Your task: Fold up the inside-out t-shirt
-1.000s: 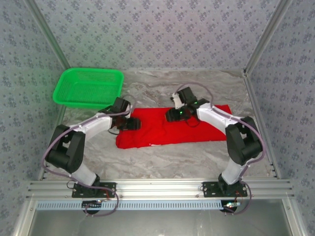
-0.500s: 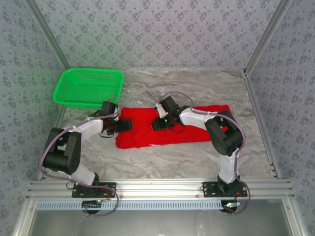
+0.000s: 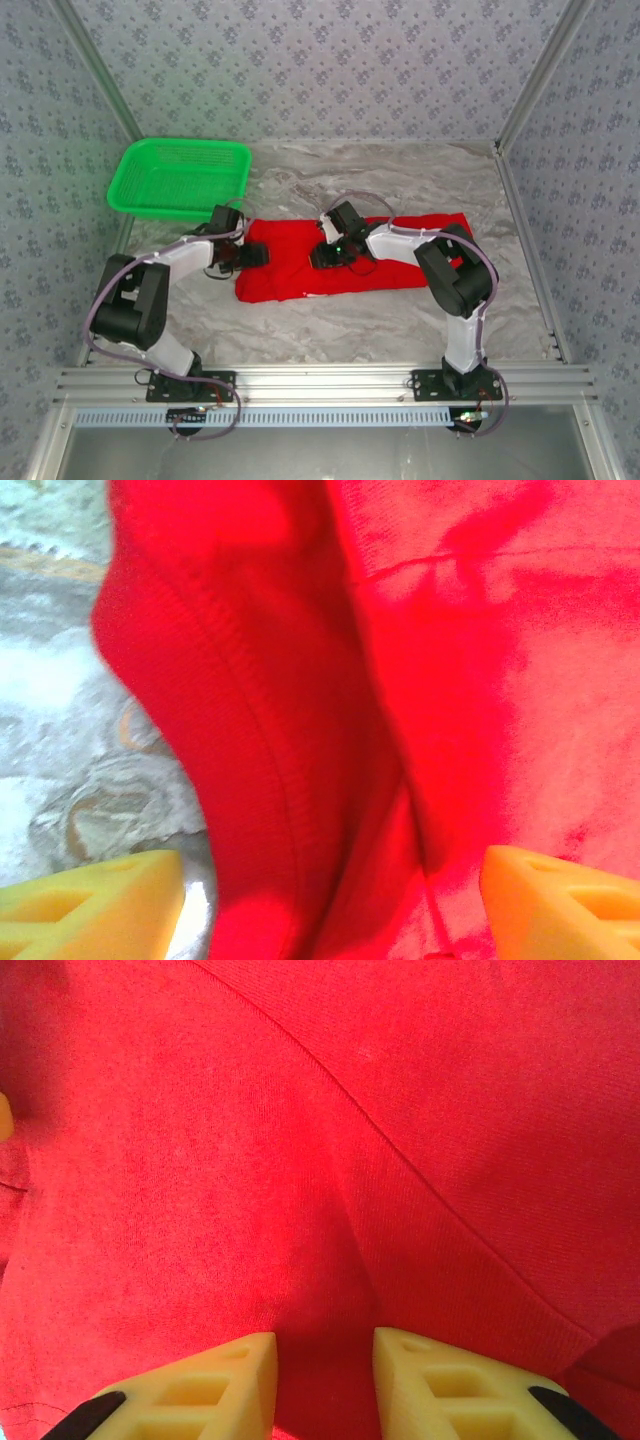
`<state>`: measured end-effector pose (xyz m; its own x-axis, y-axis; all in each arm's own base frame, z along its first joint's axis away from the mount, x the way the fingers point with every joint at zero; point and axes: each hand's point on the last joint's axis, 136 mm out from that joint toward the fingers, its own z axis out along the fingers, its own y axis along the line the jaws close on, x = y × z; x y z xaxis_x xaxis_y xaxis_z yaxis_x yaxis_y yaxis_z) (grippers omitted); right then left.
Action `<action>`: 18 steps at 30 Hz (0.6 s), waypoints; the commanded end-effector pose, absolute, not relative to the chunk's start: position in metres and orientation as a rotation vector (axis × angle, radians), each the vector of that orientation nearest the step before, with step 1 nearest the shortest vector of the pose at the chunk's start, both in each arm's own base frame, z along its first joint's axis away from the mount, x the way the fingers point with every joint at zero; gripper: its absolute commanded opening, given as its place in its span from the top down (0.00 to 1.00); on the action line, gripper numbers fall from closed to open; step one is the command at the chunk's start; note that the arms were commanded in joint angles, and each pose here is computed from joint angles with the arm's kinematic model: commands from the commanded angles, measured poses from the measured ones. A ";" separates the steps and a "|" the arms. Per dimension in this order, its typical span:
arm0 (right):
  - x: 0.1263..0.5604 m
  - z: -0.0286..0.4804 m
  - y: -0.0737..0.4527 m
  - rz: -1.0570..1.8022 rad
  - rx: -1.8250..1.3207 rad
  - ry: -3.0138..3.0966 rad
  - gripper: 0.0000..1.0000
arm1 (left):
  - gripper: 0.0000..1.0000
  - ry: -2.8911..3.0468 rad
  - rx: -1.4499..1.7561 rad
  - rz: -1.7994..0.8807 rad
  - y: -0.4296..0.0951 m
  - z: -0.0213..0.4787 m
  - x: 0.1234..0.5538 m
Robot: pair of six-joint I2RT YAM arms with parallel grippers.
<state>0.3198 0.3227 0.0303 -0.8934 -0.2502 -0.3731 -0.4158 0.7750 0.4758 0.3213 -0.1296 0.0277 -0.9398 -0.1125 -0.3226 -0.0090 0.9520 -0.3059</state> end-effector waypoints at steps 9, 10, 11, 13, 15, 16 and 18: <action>0.297 0.010 0.313 0.803 -0.496 2.794 0.67 | 0.30 2.774 0.121 -0.523 -0.181 0.013 0.327; 0.296 0.009 0.313 0.801 -0.496 2.795 0.67 | 0.32 2.775 0.124 -0.526 -0.182 0.012 0.326; 0.296 0.010 0.313 0.802 -0.497 2.793 0.67 | 0.34 2.777 0.125 -0.532 -0.184 0.011 0.324; 0.296 0.008 0.313 0.802 -0.493 2.797 0.68 | 0.40 2.771 0.125 -0.557 -0.189 0.010 0.323; 0.296 0.007 0.313 0.803 -0.485 2.797 0.68 | 0.46 2.763 0.114 -0.574 -0.190 0.010 0.322; 0.296 0.007 0.313 0.806 -0.485 2.796 0.68 | 0.50 2.757 0.112 -0.581 -0.191 0.011 0.322; 0.296 0.007 0.314 0.810 -0.479 2.797 0.68 | 0.56 2.741 0.107 -0.594 -0.193 0.012 0.323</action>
